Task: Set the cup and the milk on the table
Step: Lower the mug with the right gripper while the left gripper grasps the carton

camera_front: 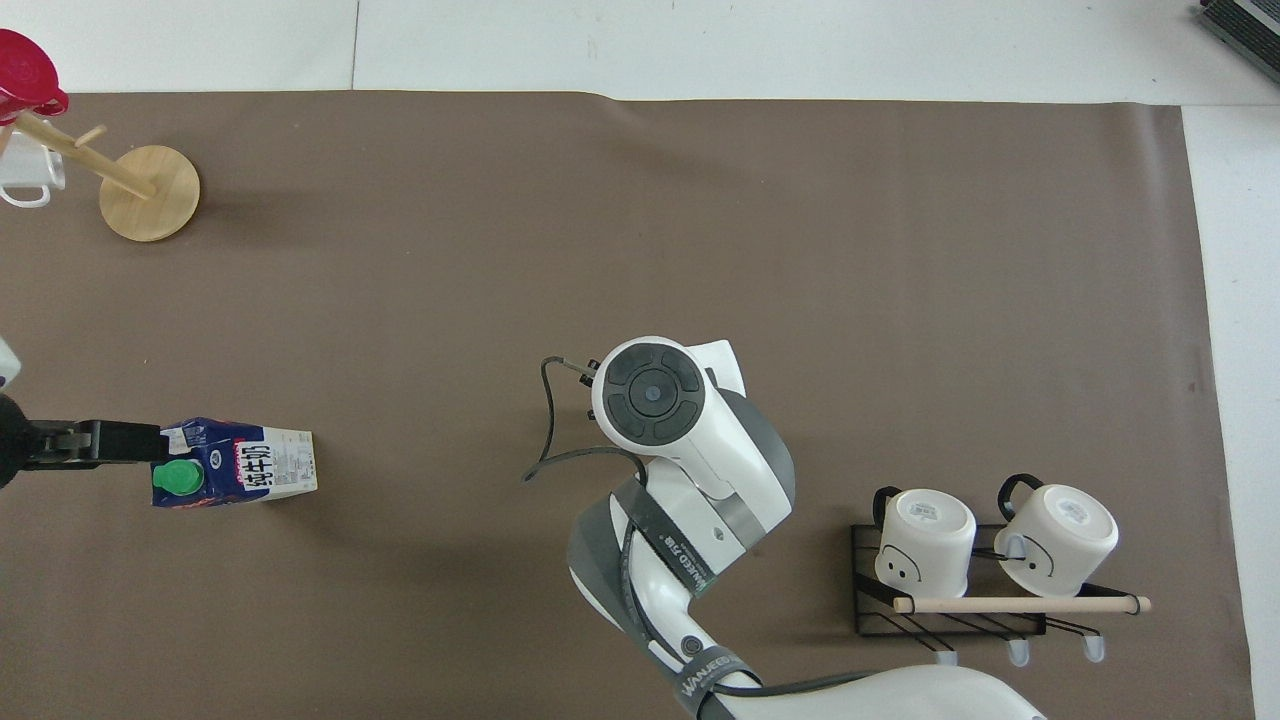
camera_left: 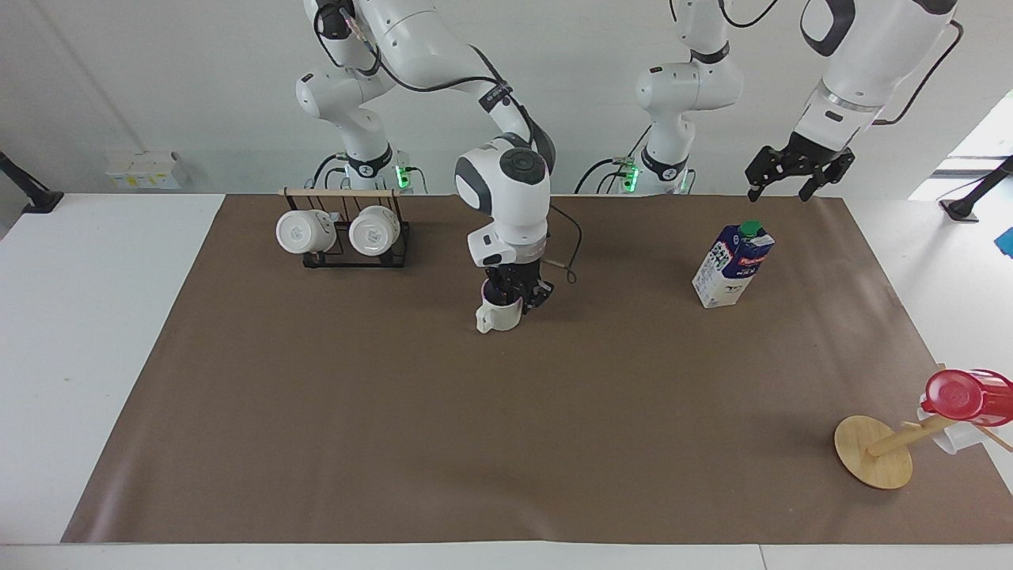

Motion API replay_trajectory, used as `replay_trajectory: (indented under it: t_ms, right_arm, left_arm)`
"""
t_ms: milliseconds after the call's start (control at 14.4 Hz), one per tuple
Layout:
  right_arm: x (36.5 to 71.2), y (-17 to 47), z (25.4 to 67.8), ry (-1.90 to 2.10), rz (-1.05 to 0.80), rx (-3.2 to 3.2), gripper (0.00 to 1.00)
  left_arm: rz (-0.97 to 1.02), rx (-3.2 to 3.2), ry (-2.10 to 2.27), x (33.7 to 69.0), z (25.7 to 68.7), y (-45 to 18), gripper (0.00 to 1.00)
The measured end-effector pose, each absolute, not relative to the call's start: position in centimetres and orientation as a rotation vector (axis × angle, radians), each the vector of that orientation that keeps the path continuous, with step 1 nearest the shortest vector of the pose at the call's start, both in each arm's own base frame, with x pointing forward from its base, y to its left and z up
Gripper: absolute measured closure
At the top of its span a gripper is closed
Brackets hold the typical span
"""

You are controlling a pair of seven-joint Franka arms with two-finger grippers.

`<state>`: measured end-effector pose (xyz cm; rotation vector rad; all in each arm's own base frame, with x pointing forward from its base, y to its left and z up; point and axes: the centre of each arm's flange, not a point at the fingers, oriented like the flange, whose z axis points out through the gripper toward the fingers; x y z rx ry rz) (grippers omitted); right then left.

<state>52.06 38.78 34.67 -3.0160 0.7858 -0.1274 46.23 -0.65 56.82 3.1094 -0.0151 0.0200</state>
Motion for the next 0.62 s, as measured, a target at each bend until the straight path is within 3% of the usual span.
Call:
replay_trajectory:
  t_ms: [278, 347, 625]
  right_arm:
    - [52.6, 38.3, 37.1, 0.699, -0.190, -3.017, 0.04]
    - [53.1, 37.4, 38.6, 0.669, -0.206, -3.014, 0.00]
    - [53.9, 32.4, 44.7, 0.599, -0.203, -3.040, 0.00]
  left_arm:
    - [0.136, 3.109, -0.082, 46.9, 52.9, -0.1, 0.00]
    - [0.159, 3.109, -0.088, 47.1, 51.9, -0.1, 0.00]
    - [0.152, 3.110, -0.091, 47.7, 48.7, 0.0, 0.00]
